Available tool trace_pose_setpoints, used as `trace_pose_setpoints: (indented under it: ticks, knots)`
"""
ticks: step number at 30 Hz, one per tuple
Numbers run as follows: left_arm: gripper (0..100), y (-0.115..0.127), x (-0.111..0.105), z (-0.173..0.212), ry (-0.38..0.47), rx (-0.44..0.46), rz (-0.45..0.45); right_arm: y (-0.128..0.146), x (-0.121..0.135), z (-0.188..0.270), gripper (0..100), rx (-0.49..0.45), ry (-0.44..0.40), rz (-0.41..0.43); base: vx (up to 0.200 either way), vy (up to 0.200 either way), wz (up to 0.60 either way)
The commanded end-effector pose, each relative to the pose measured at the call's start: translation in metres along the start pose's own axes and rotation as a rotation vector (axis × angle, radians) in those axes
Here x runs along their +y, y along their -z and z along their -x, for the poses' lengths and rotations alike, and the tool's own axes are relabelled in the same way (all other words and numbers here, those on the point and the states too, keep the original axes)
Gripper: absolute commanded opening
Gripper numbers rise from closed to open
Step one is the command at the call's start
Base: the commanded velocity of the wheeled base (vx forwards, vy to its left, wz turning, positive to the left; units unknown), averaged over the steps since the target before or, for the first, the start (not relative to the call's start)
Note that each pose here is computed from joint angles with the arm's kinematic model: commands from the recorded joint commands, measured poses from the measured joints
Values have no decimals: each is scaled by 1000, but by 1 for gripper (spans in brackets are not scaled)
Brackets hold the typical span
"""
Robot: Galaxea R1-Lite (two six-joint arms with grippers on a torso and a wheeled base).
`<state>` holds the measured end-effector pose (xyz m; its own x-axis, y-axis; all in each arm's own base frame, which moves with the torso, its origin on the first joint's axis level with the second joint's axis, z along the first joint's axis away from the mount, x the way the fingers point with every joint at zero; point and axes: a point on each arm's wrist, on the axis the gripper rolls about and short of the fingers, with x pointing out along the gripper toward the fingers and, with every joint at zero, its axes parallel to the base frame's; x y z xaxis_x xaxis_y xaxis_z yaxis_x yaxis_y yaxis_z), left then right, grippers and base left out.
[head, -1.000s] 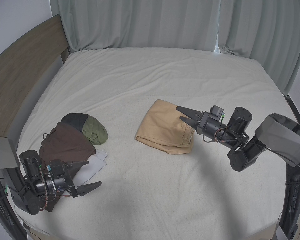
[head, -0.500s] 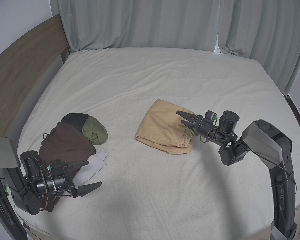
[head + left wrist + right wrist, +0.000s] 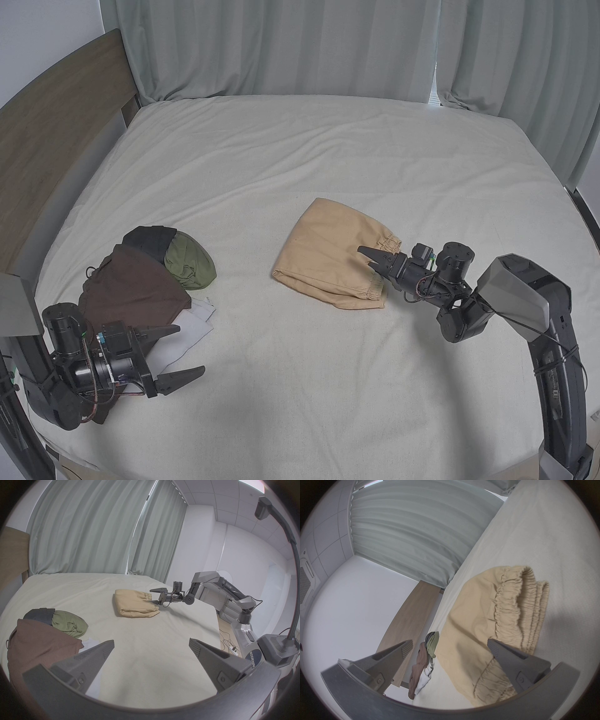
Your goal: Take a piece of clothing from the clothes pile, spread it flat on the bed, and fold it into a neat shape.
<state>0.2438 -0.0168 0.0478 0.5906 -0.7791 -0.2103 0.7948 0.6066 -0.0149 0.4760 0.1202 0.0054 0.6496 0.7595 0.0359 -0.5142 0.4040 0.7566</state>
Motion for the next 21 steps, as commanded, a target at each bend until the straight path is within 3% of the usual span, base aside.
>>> trace_pose_setpoints:
  ticks: [1, 7, 11, 12, 17, 18, 19, 21]
  knots:
    - [100, -19, -10, -2, 46, -54, -63, -27, 50, 18, 100, -30, -28, 43, 0, 0, 0]
    - [100, -39, -36, -4, 131, -101, -111, -45, 151, 72, 100, -58, -82, 223, 0, 0, 0]
    - [100, -51, -60, 7, 178, -132, -131, -36, 201, 132, 100, -48, -42, 356, 0, 0, 0]
    - [100, -52, -67, 12, 190, -136, -126, -32, 208, 147, 100, -44, -16, 391, 0, 0, 0]
    - [100, -65, -98, 31, 265, -163, -61, -16, 225, 224, 100, -84, 277, 661, 0, 0, 0]
    - [100, -65, -98, 31, 265, -163, -61, -16, 225, 224, 100, -84, 277, 661, 0, 0, 0]
    - [100, -68, -103, 37, 276, -169, -54, -6, 233, 253, 100, -109, 349, 745, 0, 0, 0]
    - [100, -69, -108, 37, 296, -165, -60, 3, 240, 272, 100, -131, 377, 782, 0, 0, 0]
